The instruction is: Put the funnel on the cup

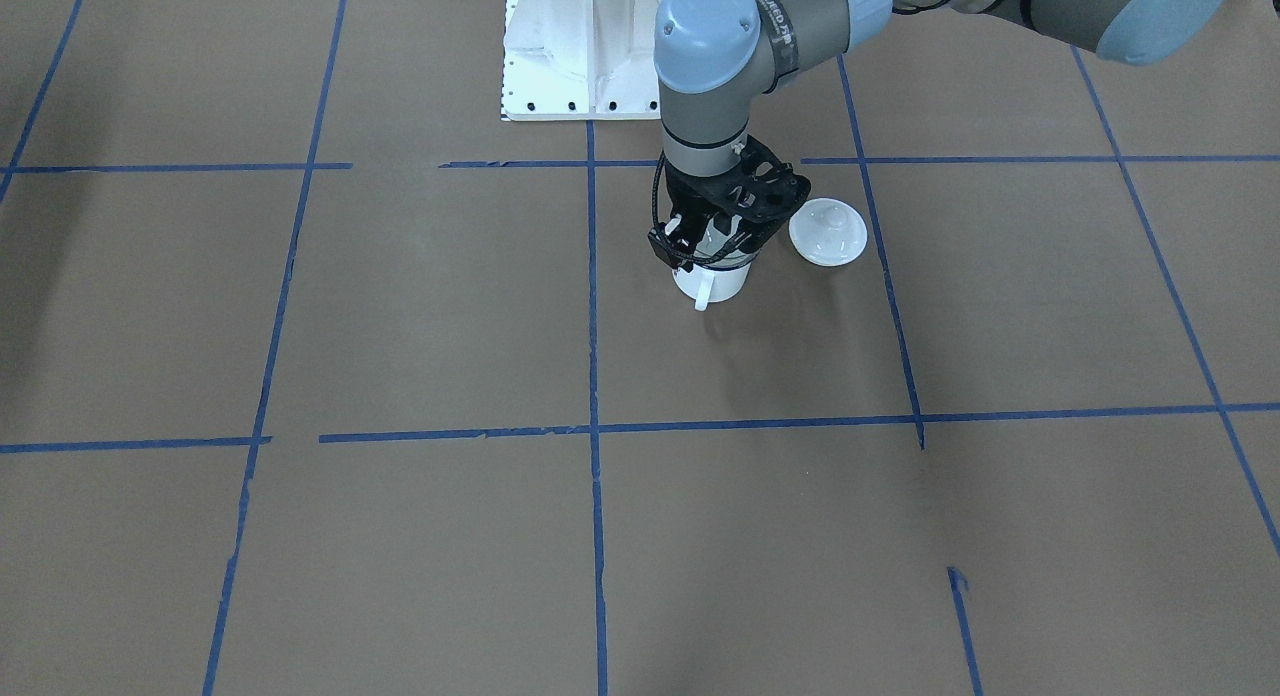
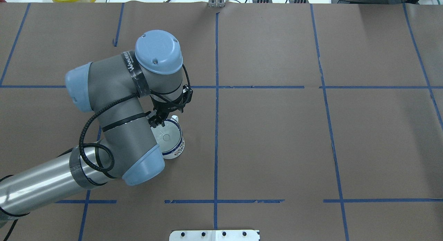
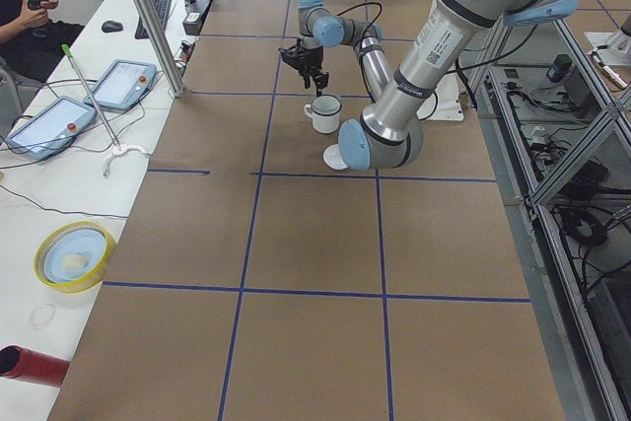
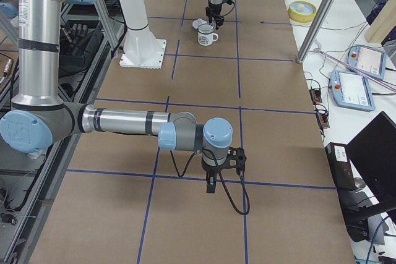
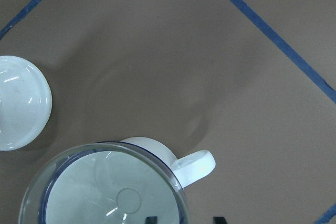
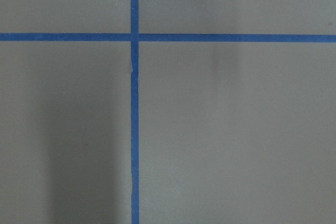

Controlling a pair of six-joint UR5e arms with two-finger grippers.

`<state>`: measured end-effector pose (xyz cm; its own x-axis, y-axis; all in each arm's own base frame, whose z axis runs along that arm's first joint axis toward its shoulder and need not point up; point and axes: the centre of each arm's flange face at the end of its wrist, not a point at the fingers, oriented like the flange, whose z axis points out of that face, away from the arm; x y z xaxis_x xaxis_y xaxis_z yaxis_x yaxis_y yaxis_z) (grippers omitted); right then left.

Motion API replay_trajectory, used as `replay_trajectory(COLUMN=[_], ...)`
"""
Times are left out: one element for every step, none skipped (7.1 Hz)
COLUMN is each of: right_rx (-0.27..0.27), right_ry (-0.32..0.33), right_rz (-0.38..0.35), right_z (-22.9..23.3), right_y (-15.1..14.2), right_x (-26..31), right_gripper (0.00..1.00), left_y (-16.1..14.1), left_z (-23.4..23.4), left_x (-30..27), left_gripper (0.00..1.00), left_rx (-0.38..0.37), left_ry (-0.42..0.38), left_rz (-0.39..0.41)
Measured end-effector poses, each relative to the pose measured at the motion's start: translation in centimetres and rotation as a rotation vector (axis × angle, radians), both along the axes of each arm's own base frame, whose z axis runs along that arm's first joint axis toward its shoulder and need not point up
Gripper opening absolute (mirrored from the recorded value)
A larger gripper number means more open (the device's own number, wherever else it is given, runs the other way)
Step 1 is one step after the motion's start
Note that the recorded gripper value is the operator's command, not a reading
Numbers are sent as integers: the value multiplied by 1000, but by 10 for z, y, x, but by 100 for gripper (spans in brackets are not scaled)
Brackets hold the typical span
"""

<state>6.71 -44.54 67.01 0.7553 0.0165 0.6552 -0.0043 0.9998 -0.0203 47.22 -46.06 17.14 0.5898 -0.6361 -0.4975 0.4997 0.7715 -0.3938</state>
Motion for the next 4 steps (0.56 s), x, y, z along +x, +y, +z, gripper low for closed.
replay_trajectory(right_rx=[-1, -1, -1, -1], right_ry=[0, 0, 0, 0], right_rz=[0, 0, 0, 0], right_z=[0, 1, 1, 0], right_y=[0, 0, 0, 0], right_x=[0, 0, 0, 0], right_gripper=[100, 100, 100, 100], left_y=[-24, -46, -70, -88], left_z=[12, 39, 80, 124], left_x=[-49, -102, -164, -224], left_gripper=[100, 100, 100, 100], left_rx=[79, 148, 208, 258], left_ry=[-5, -6, -5, -6], left_rz=[38, 86, 149, 208])
